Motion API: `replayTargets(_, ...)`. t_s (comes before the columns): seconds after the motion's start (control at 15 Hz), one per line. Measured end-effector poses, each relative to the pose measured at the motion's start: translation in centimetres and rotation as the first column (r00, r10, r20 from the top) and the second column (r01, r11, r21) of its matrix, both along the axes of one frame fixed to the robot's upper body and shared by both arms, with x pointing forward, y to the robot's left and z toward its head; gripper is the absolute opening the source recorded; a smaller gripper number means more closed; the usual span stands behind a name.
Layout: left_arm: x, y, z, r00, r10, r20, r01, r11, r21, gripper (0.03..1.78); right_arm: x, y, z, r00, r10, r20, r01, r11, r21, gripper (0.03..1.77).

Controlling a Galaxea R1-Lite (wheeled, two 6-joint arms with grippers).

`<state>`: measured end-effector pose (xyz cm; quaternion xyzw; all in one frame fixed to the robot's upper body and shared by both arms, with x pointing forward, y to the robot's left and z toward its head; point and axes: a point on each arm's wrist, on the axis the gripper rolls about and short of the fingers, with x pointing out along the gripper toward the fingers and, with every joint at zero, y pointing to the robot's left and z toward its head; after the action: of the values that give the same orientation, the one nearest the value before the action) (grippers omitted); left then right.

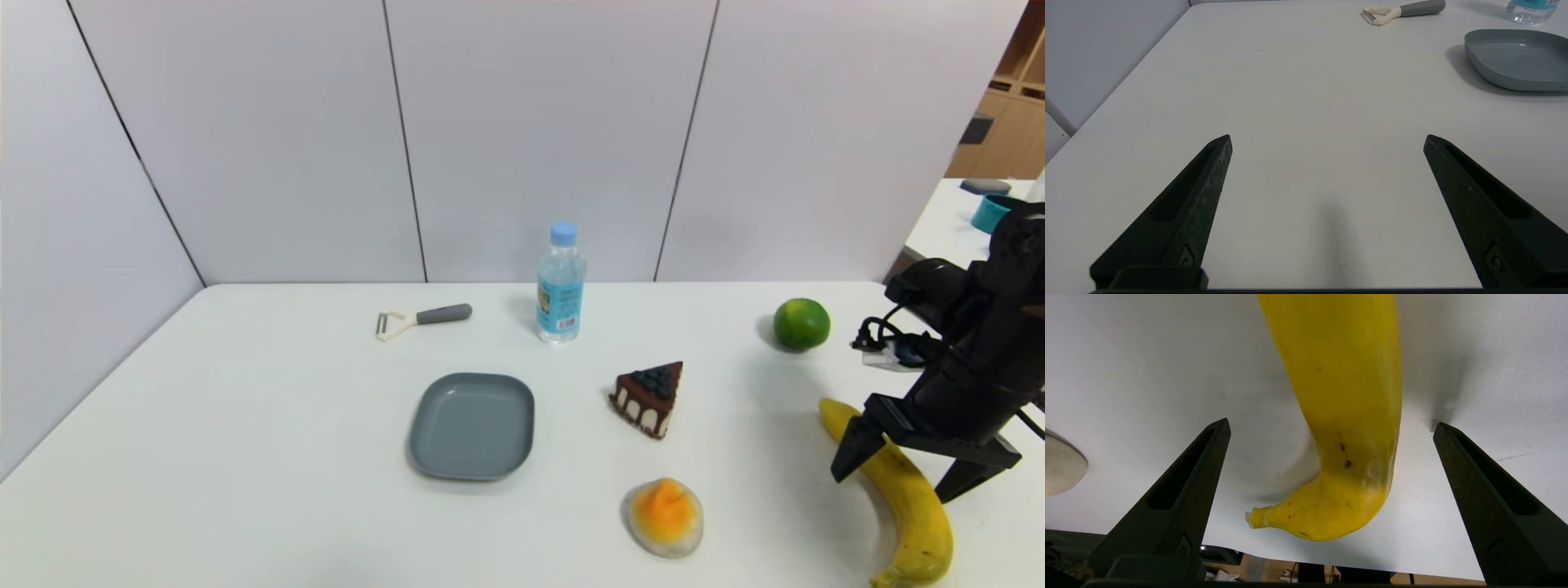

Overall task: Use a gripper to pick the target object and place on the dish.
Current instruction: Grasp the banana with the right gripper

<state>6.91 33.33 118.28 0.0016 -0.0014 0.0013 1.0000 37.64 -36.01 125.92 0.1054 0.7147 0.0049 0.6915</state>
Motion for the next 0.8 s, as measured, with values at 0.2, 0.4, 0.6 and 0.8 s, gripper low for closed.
replayTargets(0.2,0.0,0.0,0.0,1.0,0.0,0.0,0.0,1.0,0.0,1.69,-0.08,0.05,-0.04,1.0,0.002,-0.002,-0.002,1.0,0.001,1.71)
replayTargets(0.4,0.0,0.0,0.0,1.0,0.0,0.0,0.0,1.0,0.0,1.69,-0.22,0.29,-0.16,1.0,0.025,-0.011,-0.026,0.999,-0.038,1.71)
replayTargets(0.6,0.0,0.0,0.0,1.0,0.0,0.0,0.0,1.0,0.0,1.69,-0.35,0.53,-0.28,0.995,0.095,-0.014,-0.095,0.994,-0.059,1.71)
replayTargets(0.8,0.0,0.0,0.0,1.0,0.0,0.0,0.0,1.0,0.0,1.69,-0.34,0.91,-0.33,0.993,0.117,-0.019,-0.118,0.99,-0.081,1.71)
